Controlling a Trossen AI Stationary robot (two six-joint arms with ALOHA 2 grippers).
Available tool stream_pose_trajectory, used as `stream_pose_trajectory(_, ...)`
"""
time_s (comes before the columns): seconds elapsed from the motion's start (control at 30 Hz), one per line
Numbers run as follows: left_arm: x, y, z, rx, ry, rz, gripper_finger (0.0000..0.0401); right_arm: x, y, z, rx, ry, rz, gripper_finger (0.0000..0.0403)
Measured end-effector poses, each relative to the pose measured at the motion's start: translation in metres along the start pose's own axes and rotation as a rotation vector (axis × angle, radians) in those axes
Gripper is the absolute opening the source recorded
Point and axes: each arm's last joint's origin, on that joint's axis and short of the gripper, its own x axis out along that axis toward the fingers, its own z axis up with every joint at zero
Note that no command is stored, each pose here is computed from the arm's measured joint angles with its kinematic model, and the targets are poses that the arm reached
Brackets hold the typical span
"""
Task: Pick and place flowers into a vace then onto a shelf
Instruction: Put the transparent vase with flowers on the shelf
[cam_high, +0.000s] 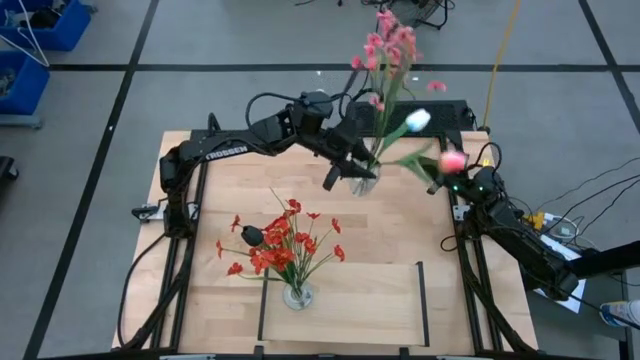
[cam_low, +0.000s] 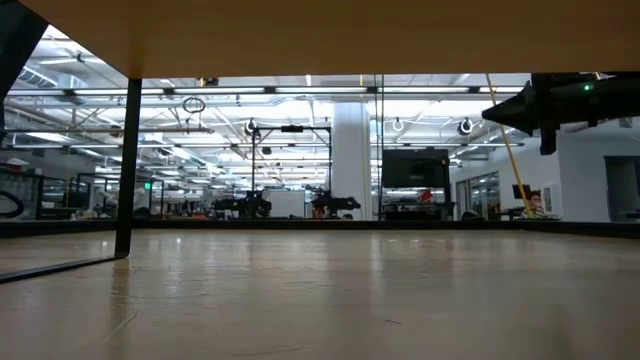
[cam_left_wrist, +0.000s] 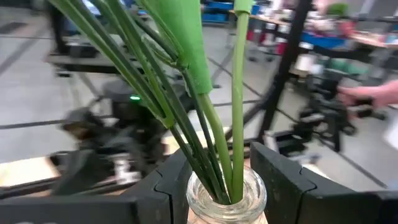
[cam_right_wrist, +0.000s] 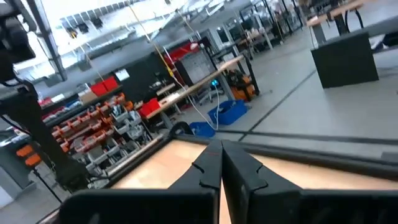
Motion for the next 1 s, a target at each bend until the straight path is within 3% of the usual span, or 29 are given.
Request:
stream_pose_trajectory(0.2, 0.005, -0.01, 0.0, -0.004, 0.002, -0.14, 0.015, 0.0, 0.005, 0.008, -0.024, -0.085, 0.047, 0.0)
stream_pose_trajectory(0.6, 0.023, -0.036, -0.002, -0.026, 0.025, -0.17, 0.015, -0.019, 0.028, 0.041, -0.13, -0.47, 0.262, 0.0)
stream_pose_trajectory(0.77, 0.032, -0.043, -0.005, -0.042, 0.036, -0.184, 0.015, -0.021, 0.03, 0.043, -0.138, -0.497, 0.279, 0.0)
stream_pose_trajectory(1.0, 0.044, -0.055, -0.011, 0.031, 0.02, -0.208, 0.015, -0.02, 0.029, 0.042, -0.134, -0.484, 0.27, 0.0)
